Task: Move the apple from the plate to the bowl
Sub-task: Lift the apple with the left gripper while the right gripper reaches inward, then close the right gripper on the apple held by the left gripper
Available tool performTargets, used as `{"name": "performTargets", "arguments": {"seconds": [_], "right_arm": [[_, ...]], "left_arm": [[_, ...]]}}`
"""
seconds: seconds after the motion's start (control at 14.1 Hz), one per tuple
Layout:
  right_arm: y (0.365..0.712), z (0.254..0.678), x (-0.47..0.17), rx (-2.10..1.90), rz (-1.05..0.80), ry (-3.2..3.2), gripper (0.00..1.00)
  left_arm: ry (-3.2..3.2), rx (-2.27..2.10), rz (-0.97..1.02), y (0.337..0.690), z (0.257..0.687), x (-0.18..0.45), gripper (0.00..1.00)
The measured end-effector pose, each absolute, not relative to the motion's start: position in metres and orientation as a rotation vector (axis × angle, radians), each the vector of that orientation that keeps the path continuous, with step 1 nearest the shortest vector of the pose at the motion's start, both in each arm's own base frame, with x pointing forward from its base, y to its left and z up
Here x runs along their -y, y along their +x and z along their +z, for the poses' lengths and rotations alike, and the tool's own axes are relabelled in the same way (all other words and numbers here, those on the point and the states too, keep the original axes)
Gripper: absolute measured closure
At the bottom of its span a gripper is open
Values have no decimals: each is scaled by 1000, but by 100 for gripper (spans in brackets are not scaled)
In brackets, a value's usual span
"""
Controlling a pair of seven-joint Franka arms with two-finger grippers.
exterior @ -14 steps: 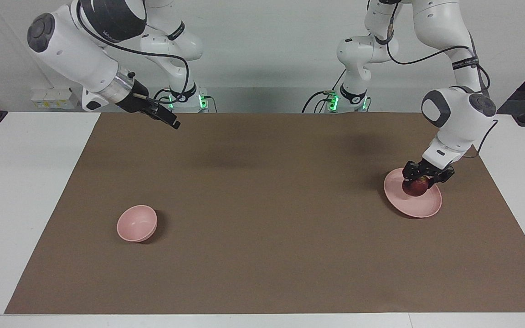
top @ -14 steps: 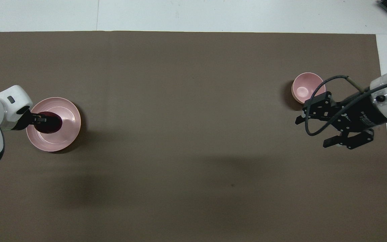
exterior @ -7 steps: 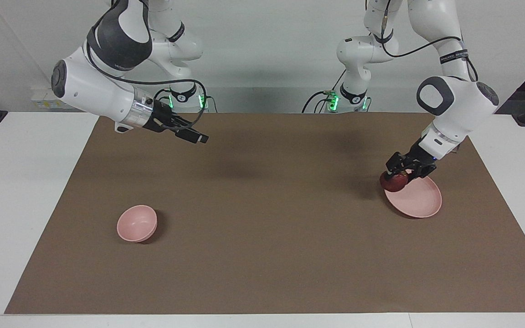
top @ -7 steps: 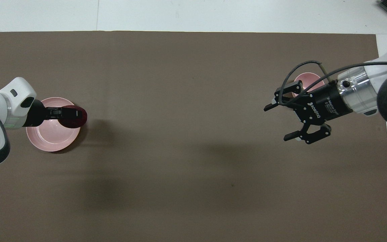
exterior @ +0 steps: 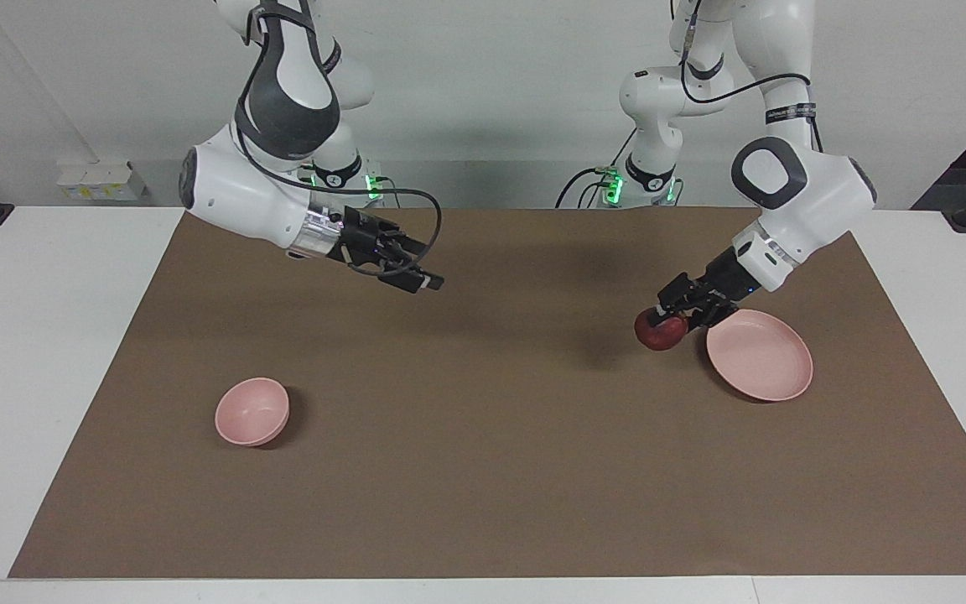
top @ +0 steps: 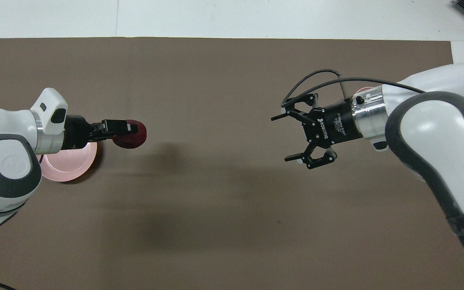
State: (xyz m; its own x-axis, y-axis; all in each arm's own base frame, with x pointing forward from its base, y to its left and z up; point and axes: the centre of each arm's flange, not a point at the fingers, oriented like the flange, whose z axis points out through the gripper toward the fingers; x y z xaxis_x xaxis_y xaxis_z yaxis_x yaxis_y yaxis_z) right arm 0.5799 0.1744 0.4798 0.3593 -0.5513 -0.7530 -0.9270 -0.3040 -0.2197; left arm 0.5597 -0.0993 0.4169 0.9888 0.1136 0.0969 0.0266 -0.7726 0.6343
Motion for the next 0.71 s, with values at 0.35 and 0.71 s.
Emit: {"name": "performTargets", "arguments": {"seconds": [0.35,0.71], "right_arm": [[585,441,-227,-1390,746,-1843,0],[590,392,-272,-1489,750,-1679,0]], "left_arm": [[2301,-188,220,557,428,145,23],[2215,-237,258,547,437,186,23]]}}
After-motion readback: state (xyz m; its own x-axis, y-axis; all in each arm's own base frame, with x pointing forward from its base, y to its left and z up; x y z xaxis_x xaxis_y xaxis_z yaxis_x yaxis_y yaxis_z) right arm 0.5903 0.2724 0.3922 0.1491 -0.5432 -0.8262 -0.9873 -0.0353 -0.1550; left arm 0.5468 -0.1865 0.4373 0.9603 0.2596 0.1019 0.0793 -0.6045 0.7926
